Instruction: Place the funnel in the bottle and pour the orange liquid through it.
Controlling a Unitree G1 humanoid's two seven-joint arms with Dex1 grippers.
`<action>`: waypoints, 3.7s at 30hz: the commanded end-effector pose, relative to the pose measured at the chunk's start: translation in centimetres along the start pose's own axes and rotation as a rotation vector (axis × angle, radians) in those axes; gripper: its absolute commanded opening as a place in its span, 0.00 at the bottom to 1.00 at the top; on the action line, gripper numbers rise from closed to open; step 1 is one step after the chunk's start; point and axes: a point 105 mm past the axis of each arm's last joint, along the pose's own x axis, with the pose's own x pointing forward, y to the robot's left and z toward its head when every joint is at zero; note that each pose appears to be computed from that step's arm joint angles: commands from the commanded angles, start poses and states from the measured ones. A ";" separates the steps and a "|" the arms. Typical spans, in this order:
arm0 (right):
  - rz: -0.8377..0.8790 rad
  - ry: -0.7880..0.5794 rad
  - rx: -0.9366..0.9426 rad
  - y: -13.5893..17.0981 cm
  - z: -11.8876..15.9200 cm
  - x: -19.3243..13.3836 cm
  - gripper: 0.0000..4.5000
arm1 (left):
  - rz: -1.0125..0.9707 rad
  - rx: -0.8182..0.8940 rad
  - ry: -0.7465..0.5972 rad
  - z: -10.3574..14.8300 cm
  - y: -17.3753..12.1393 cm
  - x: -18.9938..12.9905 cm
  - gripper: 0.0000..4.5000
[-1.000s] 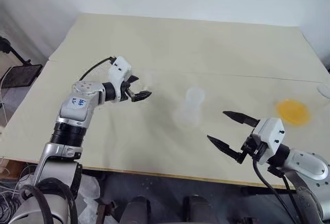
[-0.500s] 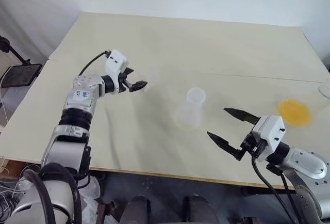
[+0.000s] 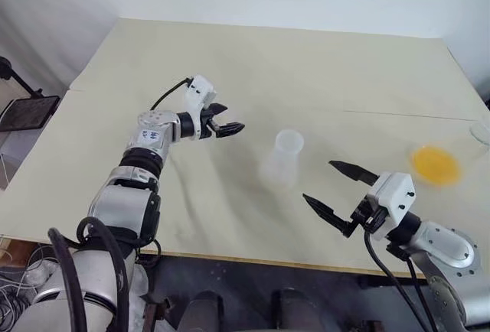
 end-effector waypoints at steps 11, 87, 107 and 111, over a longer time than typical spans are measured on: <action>-0.032 -0.049 -0.030 0.7 1.2 -0.3 1.00 | -0.243 0.175 0.043 -1.3 -2.3 -1.5 0.99; -0.178 -0.069 -0.042 0.8 1.5 -0.5 1.00 | 0.134 0.049 -0.104 2.9 -3.6 7.3 0.98; -0.203 -0.079 -0.059 0.5 1.7 -0.5 1.00 | 0.156 -0.025 -0.098 3.1 -4.7 8.8 0.29; -0.206 -0.083 -0.061 0.5 1.7 -0.3 1.00 | 0.150 -0.026 -0.105 3.3 -4.8 8.9 0.03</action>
